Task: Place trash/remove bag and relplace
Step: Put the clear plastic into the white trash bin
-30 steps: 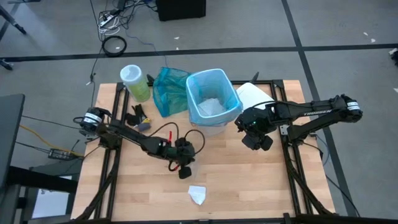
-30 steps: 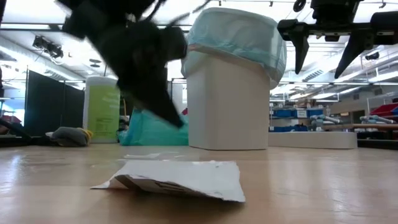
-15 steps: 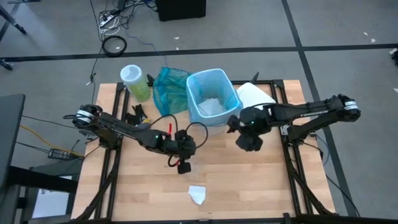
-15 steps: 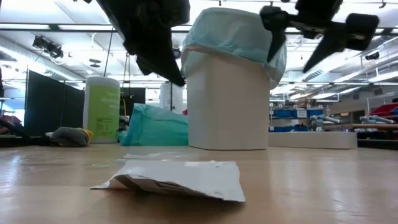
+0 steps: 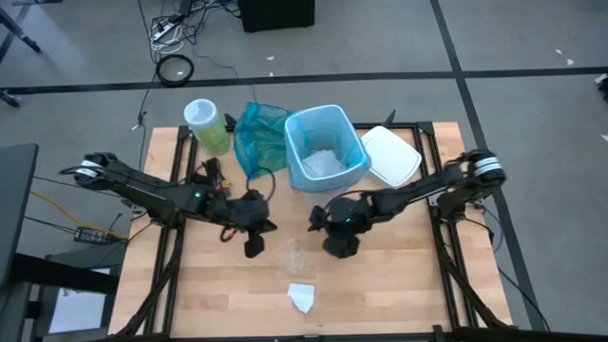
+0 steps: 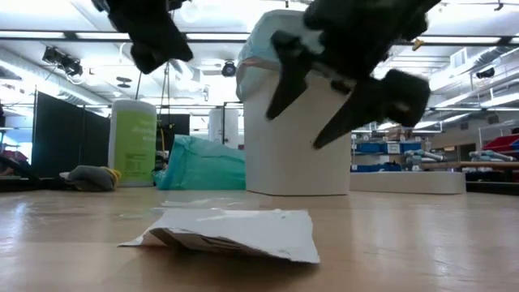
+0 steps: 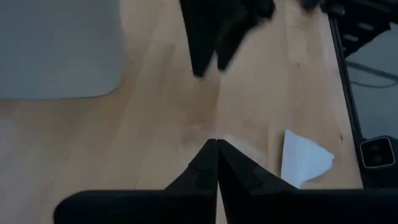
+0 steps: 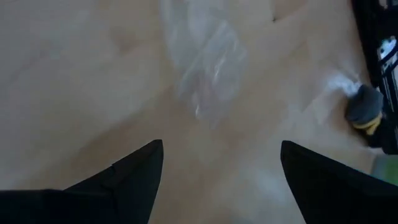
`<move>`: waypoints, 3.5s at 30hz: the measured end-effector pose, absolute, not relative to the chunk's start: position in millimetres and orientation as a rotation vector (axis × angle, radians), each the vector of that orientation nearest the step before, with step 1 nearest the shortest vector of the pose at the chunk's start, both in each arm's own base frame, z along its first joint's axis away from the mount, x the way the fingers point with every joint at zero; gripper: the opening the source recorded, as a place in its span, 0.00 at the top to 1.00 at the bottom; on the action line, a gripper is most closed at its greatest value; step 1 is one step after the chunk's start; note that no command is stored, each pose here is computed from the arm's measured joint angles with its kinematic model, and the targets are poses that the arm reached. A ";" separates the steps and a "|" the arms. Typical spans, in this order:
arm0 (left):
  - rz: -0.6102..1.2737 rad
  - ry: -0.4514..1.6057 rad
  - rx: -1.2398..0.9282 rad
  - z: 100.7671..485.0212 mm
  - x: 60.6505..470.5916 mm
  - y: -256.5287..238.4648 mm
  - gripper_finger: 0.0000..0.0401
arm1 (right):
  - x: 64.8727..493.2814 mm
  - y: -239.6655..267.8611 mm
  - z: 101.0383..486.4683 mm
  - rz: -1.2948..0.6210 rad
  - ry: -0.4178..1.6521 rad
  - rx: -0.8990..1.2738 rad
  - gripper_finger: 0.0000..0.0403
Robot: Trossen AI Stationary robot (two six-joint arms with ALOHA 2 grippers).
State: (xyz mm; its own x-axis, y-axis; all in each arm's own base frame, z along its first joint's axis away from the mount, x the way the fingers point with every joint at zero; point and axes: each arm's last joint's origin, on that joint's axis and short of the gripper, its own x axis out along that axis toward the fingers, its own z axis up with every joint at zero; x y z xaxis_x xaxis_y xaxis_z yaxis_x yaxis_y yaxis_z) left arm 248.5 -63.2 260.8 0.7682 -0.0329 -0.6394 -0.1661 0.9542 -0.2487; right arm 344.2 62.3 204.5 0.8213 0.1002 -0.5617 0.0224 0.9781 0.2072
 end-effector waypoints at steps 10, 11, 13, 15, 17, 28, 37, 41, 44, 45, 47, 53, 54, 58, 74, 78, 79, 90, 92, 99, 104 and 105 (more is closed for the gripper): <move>0.090 0.709 -0.297 257.9 223.1 -55.9 0.97 | 395.8 77.8 185.5 0.079 0.627 0.278 0.23; 0.089 0.705 -0.298 258.5 223.0 -55.8 0.97 | 401.3 79.0 185.5 0.084 0.622 0.279 0.23; 0.096 0.734 -0.289 256.4 219.4 -54.9 0.97 | 409.3 80.6 187.3 0.086 0.609 0.281 0.23; 0.095 0.730 -0.286 257.3 219.4 -54.8 0.97 | 417.4 82.0 186.7 0.088 0.601 0.281 0.23; 0.091 0.748 -0.265 257.2 215.4 -53.9 0.97 | 422.7 82.0 181.9 0.083 0.609 0.281 0.24; 0.074 0.691 -0.247 269.3 206.3 -51.4 0.97 | 427.6 83.4 141.5 0.088 0.774 0.402 0.27; 0.073 0.689 -0.245 269.9 205.7 -51.2 0.97 | 413.5 80.2 127.5 -0.009 0.972 0.433 0.62; 0.072 0.692 -0.235 269.6 205.5 -51.1 0.96 | 412.1 78.8 126.2 -0.028 0.992 0.453 0.88; 0.067 0.698 -0.217 269.2 205.2 -51.0 0.96 | 412.1 77.7 125.9 -0.042 0.995 0.475 0.97; 0.069 0.702 -0.214 268.9 204.9 -50.9 0.96 | 412.1 77.5 125.8 -0.047 0.995 0.482 0.98; 0.072 0.714 -0.211 268.0 204.1 -50.7 0.96 | 411.8 77.3 126.8 -0.051 0.994 0.490 0.99; 0.077 0.737 -0.203 266.4 202.2 -50.1 0.96 | 405.8 74.6 151.8 -0.092 0.954 0.484 1.00; 0.078 0.738 -0.200 266.4 202.0 -50.1 0.96 | 403.0 73.4 156.0 -0.117 0.955 0.471 1.00; 0.071 0.739 -0.173 266.3 202.0 -49.9 0.96 | 393.2 67.1 178.9 -0.193 0.933 0.436 1.00; 0.087 0.733 -0.126 266.4 202.0 -49.0 0.96 | 364.1 64.8 244.9 -0.108 0.849 0.319 0.88; 0.085 0.731 -0.121 266.6 202.0 -49.0 0.96 | 375.2 65.9 224.3 -0.059 0.892 0.322 0.68; 0.085 0.732 -0.121 266.6 202.0 -49.0 0.96 | 377.9 66.6 218.1 -0.053 0.905 0.325 0.63; 0.087 0.733 -0.122 266.5 201.9 -48.9 0.96 | 398.5 64.1 176.9 -0.062 0.927 0.340 0.39; 0.086 0.735 -0.117 266.4 201.8 -48.9 0.96 | 400.3 60.6 175.9 -0.069 0.918 0.345 0.40; 0.088 0.735 -0.113 266.3 201.8 -48.8 0.96 | 403.0 42.2 176.3 -0.115 0.904 0.356 0.46; 0.088 0.735 -0.113 266.3 201.8 -48.8 0.96 | 403.4 38.7 176.4 -0.104 0.905 0.357 0.46; 0.087 0.735 -0.113 266.3 201.8 -48.8 0.96 | 403.4 38.9 176.4 -0.099 0.906 0.351 0.46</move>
State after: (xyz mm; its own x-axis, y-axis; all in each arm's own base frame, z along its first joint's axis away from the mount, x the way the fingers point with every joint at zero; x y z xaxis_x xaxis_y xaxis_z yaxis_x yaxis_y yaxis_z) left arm 201.8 -48.8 266.3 0.7386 0.0399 -0.6730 -0.1191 0.9903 -0.0720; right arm 403.4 38.9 176.4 0.6166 0.0625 -0.7848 0.2306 0.9388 0.2560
